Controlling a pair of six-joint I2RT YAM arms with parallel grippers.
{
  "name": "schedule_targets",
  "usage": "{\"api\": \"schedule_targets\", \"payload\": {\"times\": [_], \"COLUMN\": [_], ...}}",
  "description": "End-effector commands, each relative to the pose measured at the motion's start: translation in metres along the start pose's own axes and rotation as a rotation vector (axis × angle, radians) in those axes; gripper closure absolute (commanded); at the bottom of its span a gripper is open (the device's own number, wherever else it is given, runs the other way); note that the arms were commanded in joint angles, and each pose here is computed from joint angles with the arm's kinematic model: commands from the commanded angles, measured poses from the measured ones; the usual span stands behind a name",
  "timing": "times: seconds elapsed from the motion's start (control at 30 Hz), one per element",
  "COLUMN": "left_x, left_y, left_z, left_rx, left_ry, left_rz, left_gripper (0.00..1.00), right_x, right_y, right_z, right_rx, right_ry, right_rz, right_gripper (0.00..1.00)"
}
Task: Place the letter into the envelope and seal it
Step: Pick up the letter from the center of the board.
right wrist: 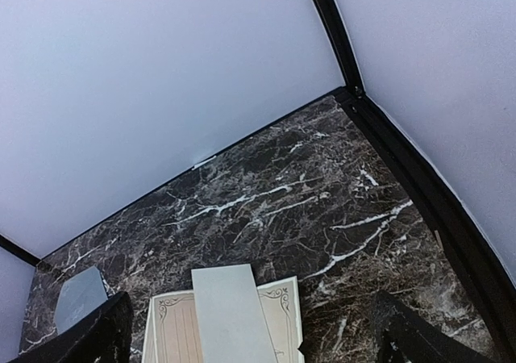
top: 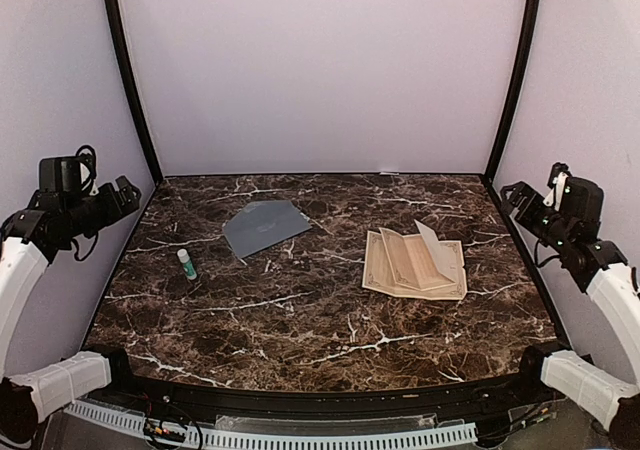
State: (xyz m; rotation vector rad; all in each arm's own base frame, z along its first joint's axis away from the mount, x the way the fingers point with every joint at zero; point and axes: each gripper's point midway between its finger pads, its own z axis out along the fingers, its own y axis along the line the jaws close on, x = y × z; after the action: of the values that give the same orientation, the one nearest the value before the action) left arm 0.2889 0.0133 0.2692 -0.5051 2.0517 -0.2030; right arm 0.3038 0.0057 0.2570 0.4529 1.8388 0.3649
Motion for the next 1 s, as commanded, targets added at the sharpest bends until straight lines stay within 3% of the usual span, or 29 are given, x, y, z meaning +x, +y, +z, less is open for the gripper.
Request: {"api": "schedule_targets", "payload": {"times": [0.0, 0.17, 0.33, 0.57, 0.6, 0.8, 0.97], "left_x": [0.018, 0.029, 0.015, 0.006, -0.002, 0.001, 0.002], "left_y": [-0.01, -0.031, -0.064, -0.059, -0.062, -0.037, -0.024], "left_z": [0.005, 0.018, 0.023, 0.036, 0.029, 0.02, 0.024], "left_rx": [0.057, 0.195, 0.369, 0.349, 0.368, 0.253, 0.181], "left_ry": [0.097, 0.128, 0.071, -0.081, -0.151, -0.23, -0.222], "left_rz": [0.013, -0.019, 0.095, 0.271, 0.281, 0.322, 0.315], "left_gripper": [0.01, 0.01, 0.01, 0.01, 0.01, 0.01, 0.01], "right_x": [0.009, 0.005, 0.015, 0.053, 0.06, 0.103, 0.136], "right_y": [-0.015, -0.003, 0.008, 0.018, 0.02, 0.038, 0.058], "right_z": [0.003, 0.002, 0.006, 0.014, 0.014, 0.019, 0.031], "right_rx": [0.081, 0.041, 0.017, 0.201, 0.227, 0.285, 0.294], "right_ry": [0.039, 0.081, 0.183, 0.311, 0.328, 0.415, 0.464], "right_rz": [0.01, -0.055, -0.108, -0.244, -0.269, -0.38, -0.47], "right_gripper": [0.01, 0.01, 0.01, 0.03, 0.03, 0.05, 0.05]}}
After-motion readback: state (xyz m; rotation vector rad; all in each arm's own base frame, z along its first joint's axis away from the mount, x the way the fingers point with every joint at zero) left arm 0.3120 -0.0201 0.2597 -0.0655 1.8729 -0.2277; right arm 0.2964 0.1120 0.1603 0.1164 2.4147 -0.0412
